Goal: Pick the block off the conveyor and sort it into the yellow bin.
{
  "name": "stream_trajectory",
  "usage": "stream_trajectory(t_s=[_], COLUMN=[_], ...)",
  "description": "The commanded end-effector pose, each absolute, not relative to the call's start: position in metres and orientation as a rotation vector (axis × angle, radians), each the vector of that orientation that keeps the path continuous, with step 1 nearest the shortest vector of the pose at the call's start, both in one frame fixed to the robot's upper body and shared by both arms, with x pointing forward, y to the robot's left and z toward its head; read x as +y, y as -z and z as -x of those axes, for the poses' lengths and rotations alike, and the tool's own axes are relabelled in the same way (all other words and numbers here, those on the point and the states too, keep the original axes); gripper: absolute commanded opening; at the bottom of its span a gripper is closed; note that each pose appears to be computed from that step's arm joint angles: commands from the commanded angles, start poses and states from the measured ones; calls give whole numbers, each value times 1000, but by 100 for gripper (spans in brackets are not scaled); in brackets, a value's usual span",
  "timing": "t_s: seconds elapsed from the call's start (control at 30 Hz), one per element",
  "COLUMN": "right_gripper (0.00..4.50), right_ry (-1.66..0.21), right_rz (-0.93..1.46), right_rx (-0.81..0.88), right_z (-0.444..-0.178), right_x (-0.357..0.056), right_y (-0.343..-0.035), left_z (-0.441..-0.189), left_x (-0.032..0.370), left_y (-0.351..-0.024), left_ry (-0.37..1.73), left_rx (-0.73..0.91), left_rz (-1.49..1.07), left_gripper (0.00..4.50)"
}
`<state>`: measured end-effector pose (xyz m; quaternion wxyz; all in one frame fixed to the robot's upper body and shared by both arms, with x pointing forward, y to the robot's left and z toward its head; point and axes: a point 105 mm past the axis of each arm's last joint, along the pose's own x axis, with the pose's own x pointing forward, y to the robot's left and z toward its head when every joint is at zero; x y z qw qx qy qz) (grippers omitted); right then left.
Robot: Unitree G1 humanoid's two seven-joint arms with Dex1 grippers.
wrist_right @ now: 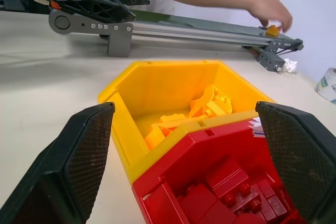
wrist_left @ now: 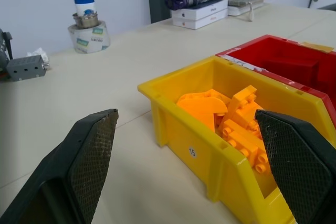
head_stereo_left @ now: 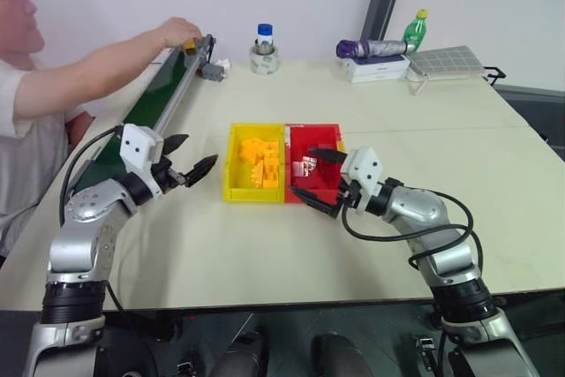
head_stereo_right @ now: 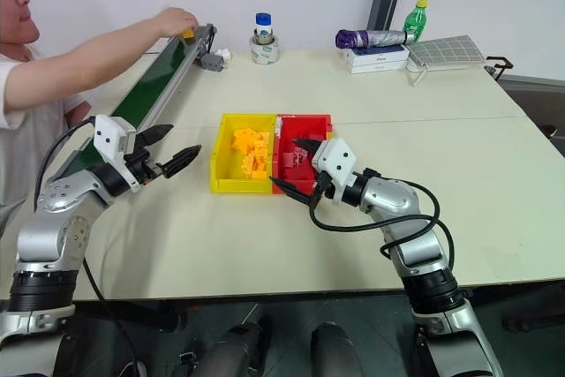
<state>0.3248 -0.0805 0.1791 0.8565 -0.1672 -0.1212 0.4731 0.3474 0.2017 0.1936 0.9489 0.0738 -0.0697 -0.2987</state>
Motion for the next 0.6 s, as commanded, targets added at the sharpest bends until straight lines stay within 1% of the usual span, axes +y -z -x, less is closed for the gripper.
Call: stream_trajectory(t_s=[0.03,0.23,0.37,0.6], right_gripper=[450,450,450,450], right_ry=[-993,-988,-992,-1003], right_rz=[368,362,359,353], right_rx=[-310,-308,-308,-310], right_z=[-321,-321,-321,-321], right_x=[-79,-79,-78,-75], right_y=[-192,-191,-191,-190], left_z=[-346,-347,-339,-332], left_x=[203,206,209,212], left_y=[-204,-209,-213,-214], left_ry=[608,598,636,618], left_rx=[-186,-197,-226,-241], left_rz=[-158,-151,-115,-109], left_gripper=[441,441,441,441])
